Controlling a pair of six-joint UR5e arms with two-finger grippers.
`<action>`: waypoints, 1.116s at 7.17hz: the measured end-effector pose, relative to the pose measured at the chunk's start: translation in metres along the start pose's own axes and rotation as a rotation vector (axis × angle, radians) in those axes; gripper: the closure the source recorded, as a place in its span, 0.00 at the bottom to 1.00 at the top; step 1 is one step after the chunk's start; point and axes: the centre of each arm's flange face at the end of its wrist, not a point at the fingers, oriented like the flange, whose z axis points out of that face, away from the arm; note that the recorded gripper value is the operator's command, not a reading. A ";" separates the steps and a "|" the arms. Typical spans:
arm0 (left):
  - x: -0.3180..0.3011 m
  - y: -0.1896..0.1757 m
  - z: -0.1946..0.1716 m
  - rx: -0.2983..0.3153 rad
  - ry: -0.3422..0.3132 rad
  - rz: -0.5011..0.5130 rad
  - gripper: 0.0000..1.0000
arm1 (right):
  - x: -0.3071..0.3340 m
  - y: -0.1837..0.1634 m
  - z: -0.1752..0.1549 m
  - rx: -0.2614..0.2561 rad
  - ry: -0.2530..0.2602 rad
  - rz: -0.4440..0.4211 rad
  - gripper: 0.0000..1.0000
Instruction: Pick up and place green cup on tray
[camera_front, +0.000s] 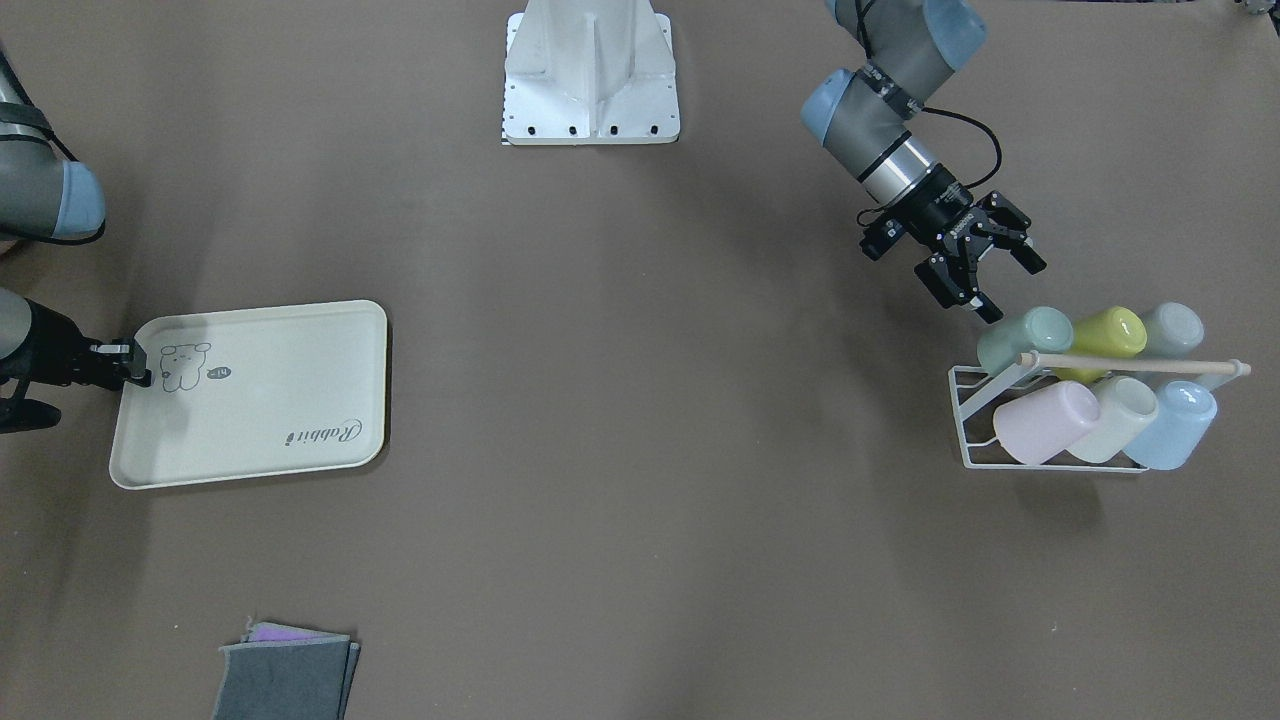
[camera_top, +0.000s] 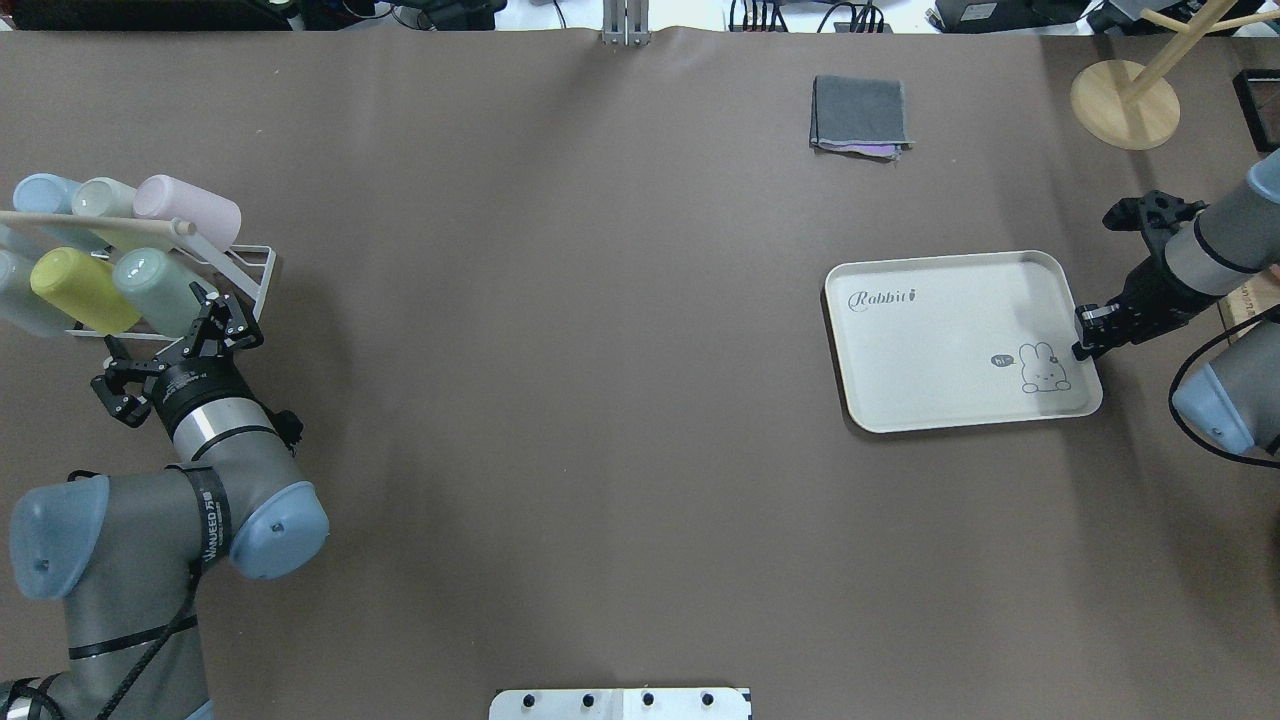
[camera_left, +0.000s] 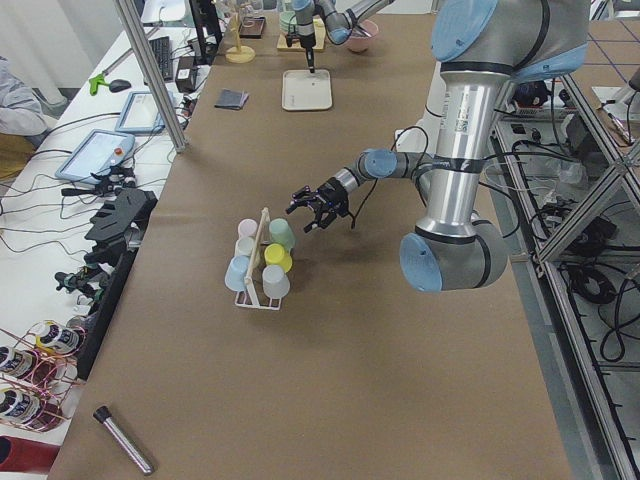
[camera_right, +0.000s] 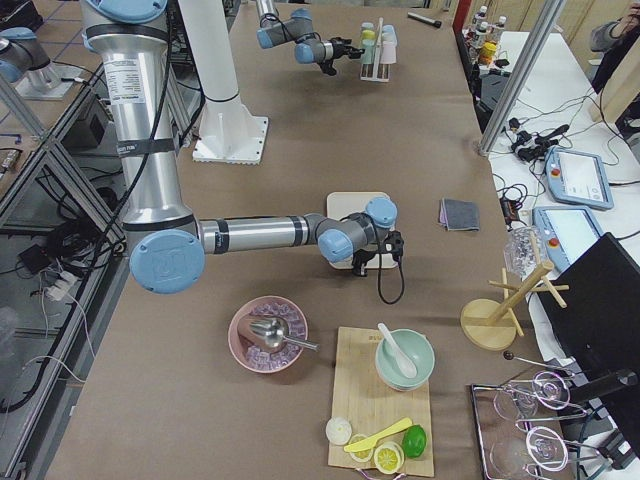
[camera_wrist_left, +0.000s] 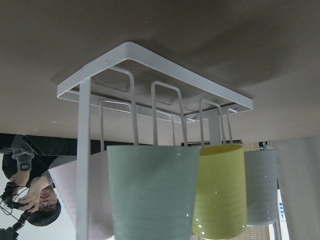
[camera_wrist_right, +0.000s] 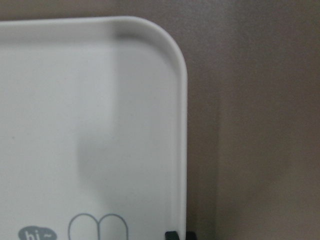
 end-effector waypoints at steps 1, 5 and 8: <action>0.000 -0.001 0.001 -0.031 -0.020 0.019 0.02 | 0.000 0.000 0.000 0.000 0.000 0.000 1.00; 0.005 -0.012 0.014 -0.103 -0.029 0.024 0.03 | -0.001 -0.014 -0.043 0.048 -0.087 0.002 1.00; 0.015 -0.026 0.024 -0.136 -0.014 -0.026 0.03 | 0.008 -0.024 -0.095 0.130 -0.203 -0.035 1.00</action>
